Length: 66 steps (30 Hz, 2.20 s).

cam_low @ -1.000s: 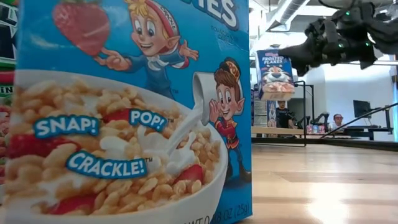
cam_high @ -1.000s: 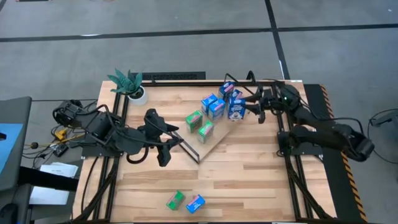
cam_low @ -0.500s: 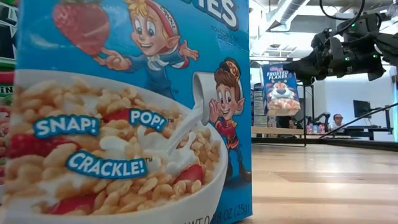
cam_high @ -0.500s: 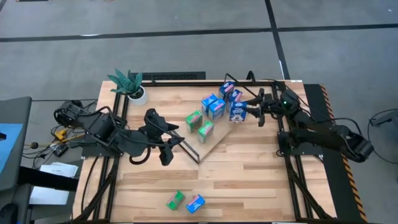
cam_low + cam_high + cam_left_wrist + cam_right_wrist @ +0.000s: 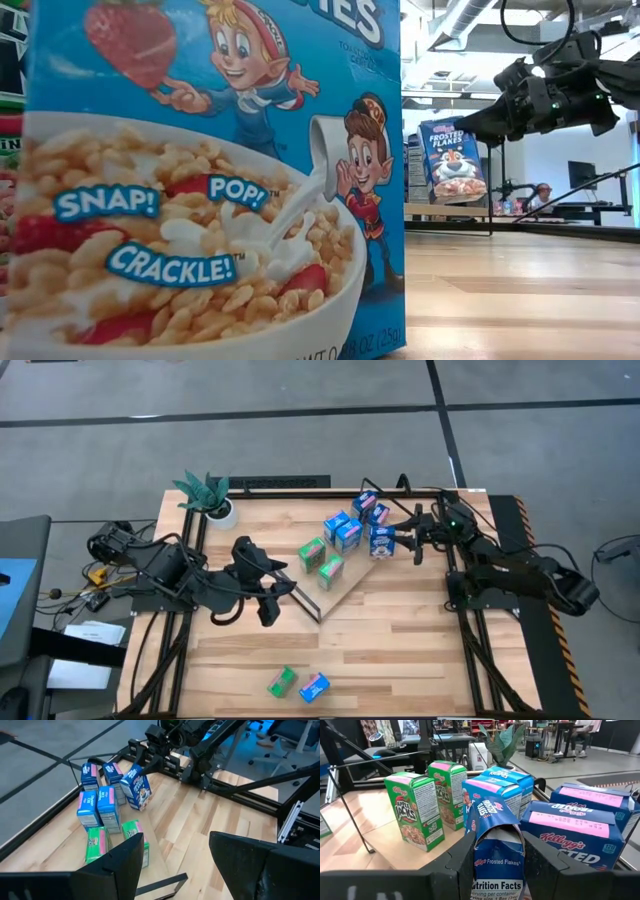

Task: Stack cereal on shelf
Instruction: Put the blue cereal box on the shelf aligned with the blue cereal boxes

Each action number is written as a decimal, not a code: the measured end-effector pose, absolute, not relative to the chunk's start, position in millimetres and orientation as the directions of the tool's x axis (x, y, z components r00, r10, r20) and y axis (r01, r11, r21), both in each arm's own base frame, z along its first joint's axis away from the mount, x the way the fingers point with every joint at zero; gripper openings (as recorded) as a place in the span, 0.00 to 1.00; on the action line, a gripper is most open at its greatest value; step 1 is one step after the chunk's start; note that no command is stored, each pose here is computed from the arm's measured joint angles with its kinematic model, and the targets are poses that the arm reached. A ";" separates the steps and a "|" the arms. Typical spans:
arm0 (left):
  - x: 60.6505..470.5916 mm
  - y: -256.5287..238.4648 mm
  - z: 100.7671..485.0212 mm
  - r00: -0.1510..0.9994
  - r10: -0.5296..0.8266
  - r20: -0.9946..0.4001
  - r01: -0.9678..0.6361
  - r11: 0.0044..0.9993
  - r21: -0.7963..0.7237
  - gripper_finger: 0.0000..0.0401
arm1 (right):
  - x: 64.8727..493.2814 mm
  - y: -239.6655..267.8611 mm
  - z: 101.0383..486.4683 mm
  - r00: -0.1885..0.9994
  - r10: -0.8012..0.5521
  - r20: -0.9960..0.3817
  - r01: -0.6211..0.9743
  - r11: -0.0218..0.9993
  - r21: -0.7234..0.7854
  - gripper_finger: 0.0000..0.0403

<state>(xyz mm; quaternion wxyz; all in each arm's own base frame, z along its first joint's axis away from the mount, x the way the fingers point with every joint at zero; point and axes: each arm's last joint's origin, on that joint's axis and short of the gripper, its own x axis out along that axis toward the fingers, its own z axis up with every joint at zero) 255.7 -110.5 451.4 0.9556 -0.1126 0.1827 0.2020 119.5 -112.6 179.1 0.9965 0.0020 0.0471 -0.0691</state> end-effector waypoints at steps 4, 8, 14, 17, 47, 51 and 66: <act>255.7 -110.5 451.4 0.852 0.345 -0.395 -0.427 0.893 -0.141 0.54 | 119.6 -113.2 179.0 0.982 -0.162 -0.097 0.160 0.987 -0.026 0.41; 255.7 -110.5 451.3 0.851 0.345 -0.395 -0.427 0.893 -0.141 0.54 | 119.5 -113.4 178.6 0.981 -0.168 -0.101 0.166 0.986 -0.029 0.41; 255.7 -110.5 451.3 0.851 0.345 -0.395 -0.427 0.893 -0.140 0.54 | 119.2 -113.7 176.3 0.975 -0.185 -0.127 0.185 0.983 -0.013 0.43; 255.6 -110.5 451.3 0.851 0.345 -0.396 -0.427 0.893 -0.139 0.54 | 119.0 -113.7 174.0 0.969 -0.196 -0.148 0.198 0.980 -0.005 0.46; 255.7 -111.4 451.0 0.857 0.317 -0.407 -0.418 0.889 -0.187 0.54 | 117.8 -116.3 167.7 0.904 -0.258 -0.340 0.299 0.951 0.073 0.58; 255.7 -111.4 451.2 0.857 0.316 -0.407 -0.417 0.889 -0.188 0.54 | 115.0 -114.7 169.3 0.890 -0.294 -0.350 0.334 0.941 0.060 0.58; 255.7 -111.5 451.1 0.857 0.313 -0.409 -0.414 0.891 -0.186 0.54 | 109.1 -110.3 175.8 0.866 -0.367 -0.341 0.408 0.912 0.054 0.58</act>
